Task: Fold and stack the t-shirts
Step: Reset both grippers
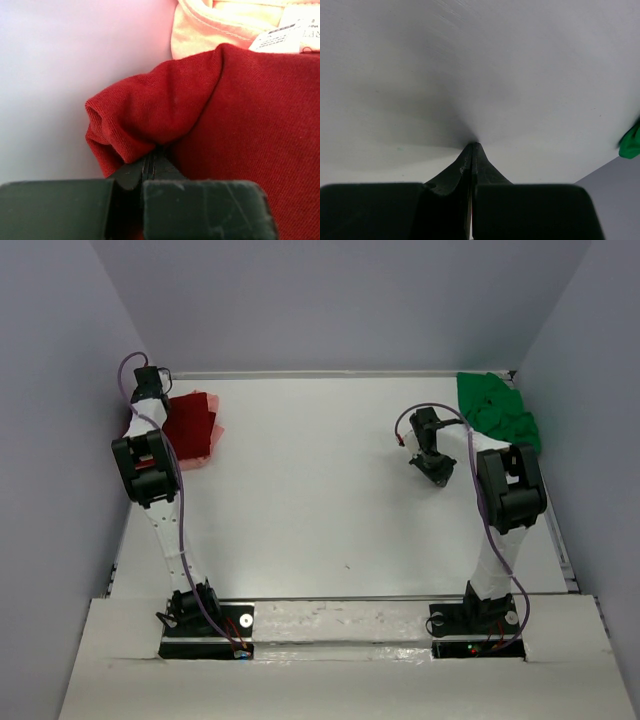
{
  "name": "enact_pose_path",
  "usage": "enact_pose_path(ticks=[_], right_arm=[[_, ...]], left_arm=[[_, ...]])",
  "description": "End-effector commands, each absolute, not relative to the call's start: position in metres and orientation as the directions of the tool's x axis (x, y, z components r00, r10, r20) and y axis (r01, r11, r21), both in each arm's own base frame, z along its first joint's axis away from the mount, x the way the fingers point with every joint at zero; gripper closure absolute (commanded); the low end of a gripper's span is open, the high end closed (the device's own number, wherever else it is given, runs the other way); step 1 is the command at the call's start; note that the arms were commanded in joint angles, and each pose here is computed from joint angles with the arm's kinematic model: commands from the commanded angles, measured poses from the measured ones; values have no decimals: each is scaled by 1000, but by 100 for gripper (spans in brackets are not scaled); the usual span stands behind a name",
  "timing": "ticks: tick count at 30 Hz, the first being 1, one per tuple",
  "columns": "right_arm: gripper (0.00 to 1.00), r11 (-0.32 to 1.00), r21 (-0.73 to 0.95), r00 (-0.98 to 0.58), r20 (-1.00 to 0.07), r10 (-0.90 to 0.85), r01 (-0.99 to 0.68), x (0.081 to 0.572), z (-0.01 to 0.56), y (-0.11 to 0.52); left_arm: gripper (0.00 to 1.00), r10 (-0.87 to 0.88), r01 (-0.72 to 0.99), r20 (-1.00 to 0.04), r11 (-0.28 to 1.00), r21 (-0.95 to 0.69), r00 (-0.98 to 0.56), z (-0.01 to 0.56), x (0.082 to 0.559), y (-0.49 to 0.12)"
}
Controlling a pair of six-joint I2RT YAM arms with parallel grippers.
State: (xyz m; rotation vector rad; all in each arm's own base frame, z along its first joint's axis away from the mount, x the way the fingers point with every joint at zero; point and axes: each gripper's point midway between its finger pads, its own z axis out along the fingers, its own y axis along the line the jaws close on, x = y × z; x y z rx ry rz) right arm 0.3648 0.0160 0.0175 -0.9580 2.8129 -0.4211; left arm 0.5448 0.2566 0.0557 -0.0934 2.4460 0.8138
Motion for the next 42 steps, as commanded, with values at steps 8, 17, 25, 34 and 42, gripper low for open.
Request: enact_pose_path(ticks=[8, 17, 25, 34, 42], right_arm=[[100, 776, -230, -783, -78, -617, -588, 350, 15, 29], [22, 788, -275, -750, -252, -611, -550, 366, 61, 37], [0, 843, -262, -709, -458, -537, -469, 365, 100, 40], [0, 912, -270, -724, -556, -410, -309, 367, 99, 34], [0, 928, -282, -712, -598, -367, -242, 375, 105, 30]], left_arm=[[100, 97, -261, -724, 893, 366, -682, 183, 555, 228], [57, 162, 74, -937, 987, 146, -309, 376, 492, 110], [7, 139, 173, -949, 981, 92, -282, 333, 436, 66], [1, 127, 260, -900, 965, 16, -417, 203, 400, 19], [1, 117, 343, -965, 939, 30, -235, 204, 377, -9]])
